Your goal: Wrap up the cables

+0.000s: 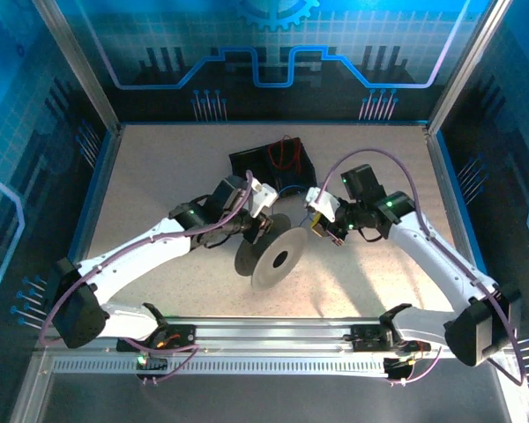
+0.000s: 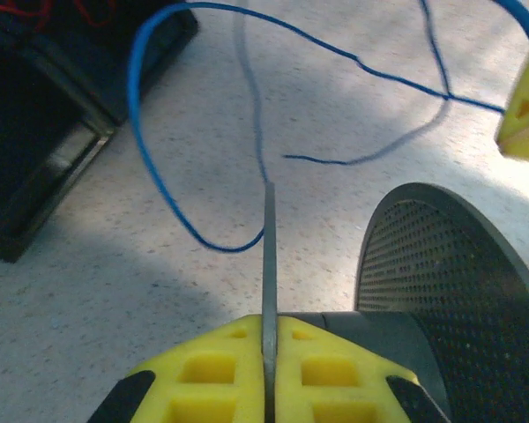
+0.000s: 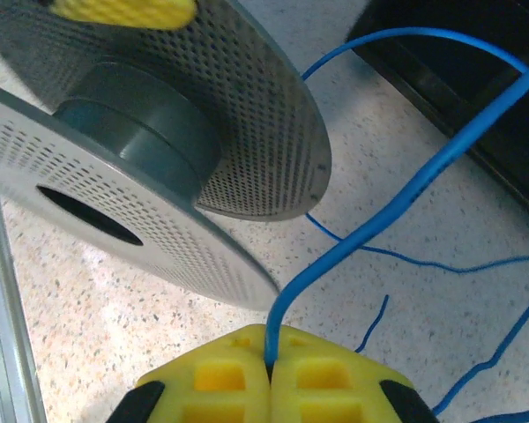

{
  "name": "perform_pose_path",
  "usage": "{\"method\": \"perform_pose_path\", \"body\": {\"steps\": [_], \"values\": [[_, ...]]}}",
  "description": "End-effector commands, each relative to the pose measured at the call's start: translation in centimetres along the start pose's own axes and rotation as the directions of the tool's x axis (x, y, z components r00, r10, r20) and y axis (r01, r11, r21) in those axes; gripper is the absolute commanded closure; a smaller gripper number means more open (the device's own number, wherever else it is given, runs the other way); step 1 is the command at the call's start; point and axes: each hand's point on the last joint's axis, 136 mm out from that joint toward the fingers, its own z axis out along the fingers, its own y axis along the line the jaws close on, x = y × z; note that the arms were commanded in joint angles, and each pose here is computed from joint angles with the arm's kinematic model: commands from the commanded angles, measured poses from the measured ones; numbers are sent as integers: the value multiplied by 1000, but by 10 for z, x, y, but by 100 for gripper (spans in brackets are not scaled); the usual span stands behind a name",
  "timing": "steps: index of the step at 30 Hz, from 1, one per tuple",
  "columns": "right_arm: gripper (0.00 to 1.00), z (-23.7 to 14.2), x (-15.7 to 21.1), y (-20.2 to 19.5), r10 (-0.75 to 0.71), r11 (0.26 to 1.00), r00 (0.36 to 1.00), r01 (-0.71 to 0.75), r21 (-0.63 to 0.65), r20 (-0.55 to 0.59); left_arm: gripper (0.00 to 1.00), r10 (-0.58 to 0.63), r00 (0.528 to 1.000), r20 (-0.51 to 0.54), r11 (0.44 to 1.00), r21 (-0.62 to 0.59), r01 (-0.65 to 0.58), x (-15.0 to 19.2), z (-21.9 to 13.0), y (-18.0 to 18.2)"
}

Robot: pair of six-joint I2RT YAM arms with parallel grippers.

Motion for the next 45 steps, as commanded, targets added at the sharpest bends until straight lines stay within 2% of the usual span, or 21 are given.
{"method": "perform_pose_path", "body": {"steps": [1, 9, 10, 12, 15, 18, 24, 27, 32, 36, 39, 41, 43, 45], "values": [[100, 0, -2, -10, 121, 986, 992, -125, 110, 46, 100, -135, 979, 152, 959, -228, 168, -33, -19, 24], [100, -20, -16, 13, 73, 982, 982, -102, 160, 176, 99, -194, 951, 242, 857, -429, 284, -43, -25, 40], [100, -18, -13, 18, 72, 984, 981, -100, 150, 178, 95, -212, 947, 242, 847, -437, 302, -43, -23, 41], [100, -15, -10, 25, 75, 983, 980, -104, 152, 182, 78, -262, 935, 241, 826, -446, 346, -41, -18, 42], [100, -5, -8, 40, 80, 986, 980, -104, 128, 184, 60, -315, 923, 220, 833, -403, 380, -34, -1, 35], [100, 8, -4, 52, 65, 986, 984, -88, 140, 164, 50, -364, 908, 206, 835, -361, 416, -28, 8, 30], [100, 15, 5, 51, 159, 956, 977, -188, 225, 142, 46, -463, 867, 186, 831, -250, 497, -23, 4, 22], [100, 11, 14, 42, 221, 926, 964, -255, 278, 146, 46, -481, 862, 159, 833, -223, 506, -15, 3, 17], [100, -2, 30, 22, 298, 865, 942, -334, 375, 151, 49, -491, 867, 87, 814, -308, 493, 14, 10, 26], [100, -25, 47, -7, 421, 738, 880, -474, 480, 222, 48, -480, 876, 51, 803, -375, 462, 35, 9, 33], [100, -33, 52, -17, 457, 681, 857, -510, 526, 239, 45, -466, 884, 36, 794, -424, 436, 43, 4, 40], [100, -34, 54, -20, 479, 657, 846, -522, 543, 234, 39, -455, 890, 24, 787, -457, 415, 49, -2, 45], [100, -31, 53, -18, 488, 662, 842, -529, 531, 231, 29, -444, 896, 21, 783, -477, 399, 52, -10, 48], [100, -27, 50, -16, 486, 672, 838, -540, 506, 249, 3, -430, 903, 26, 787, -480, 389, 52, -18, 50]]}}
